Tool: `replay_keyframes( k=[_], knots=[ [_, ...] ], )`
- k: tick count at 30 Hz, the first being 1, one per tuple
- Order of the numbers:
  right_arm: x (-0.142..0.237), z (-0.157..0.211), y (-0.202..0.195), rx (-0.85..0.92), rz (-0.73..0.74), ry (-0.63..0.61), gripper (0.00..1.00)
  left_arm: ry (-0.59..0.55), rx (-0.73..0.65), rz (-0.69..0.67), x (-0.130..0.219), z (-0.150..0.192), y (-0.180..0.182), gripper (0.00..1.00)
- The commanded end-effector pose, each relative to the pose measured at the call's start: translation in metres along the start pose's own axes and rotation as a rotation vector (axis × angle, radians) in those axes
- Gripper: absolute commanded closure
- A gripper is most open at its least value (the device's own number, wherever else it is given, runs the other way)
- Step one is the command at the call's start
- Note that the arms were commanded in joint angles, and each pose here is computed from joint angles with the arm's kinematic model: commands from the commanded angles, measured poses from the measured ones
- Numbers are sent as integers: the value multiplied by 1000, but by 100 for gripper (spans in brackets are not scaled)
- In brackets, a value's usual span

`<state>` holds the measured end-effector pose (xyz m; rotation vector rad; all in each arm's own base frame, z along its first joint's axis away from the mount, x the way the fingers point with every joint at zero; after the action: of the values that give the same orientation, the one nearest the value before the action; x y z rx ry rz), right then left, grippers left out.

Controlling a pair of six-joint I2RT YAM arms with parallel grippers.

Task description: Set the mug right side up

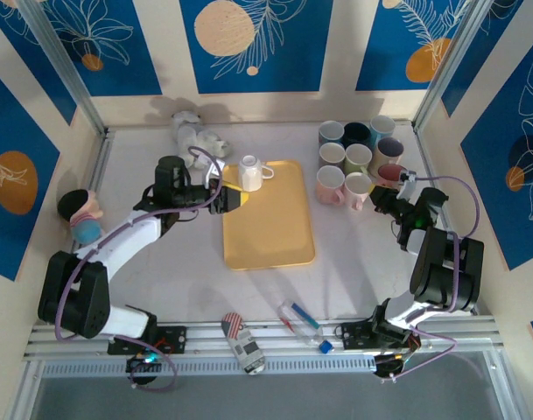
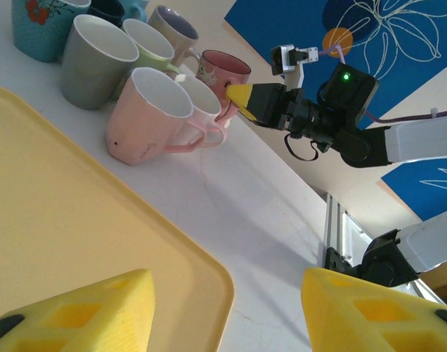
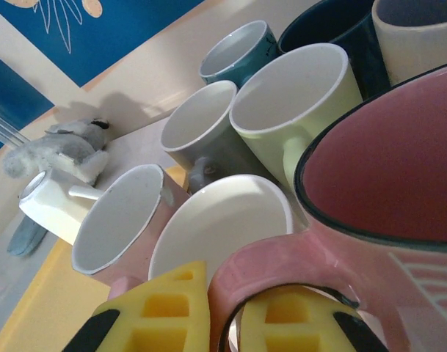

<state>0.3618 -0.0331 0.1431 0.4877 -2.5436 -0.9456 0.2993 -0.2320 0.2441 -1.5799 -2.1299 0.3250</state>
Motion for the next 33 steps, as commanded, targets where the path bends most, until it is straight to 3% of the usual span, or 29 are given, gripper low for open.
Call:
replay_keyframes(
  k=[1,7,19,33],
  knots=[
    [2,-35,21,149,-75,-101,98,-1,-44,2,-4,-7,-5,45],
    [2,-37,10,25,-68,-94,89,9,-50,-4,-2,-8,-9,45],
    [6,-24,7,-60,-14,-86,73,5,-79,-38,7,-9,-16,45],
    [19,3,2,-167,88,-15,65,21,-60,-78,12,-2,-16,43]
  ],
)
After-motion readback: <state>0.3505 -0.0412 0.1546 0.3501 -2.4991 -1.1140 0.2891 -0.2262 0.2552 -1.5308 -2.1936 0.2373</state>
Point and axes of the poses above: each hand's point on the last joint's axis, 136 mm out from that joint toward the fingers, its own x axis back along the fingers, its own y axis along the line the jaws close on, z = x × y, the point moved 3 cm from there along x, back along the fingers, and after that the axes turned 10 degrees about -x, right-handed, at the moved point
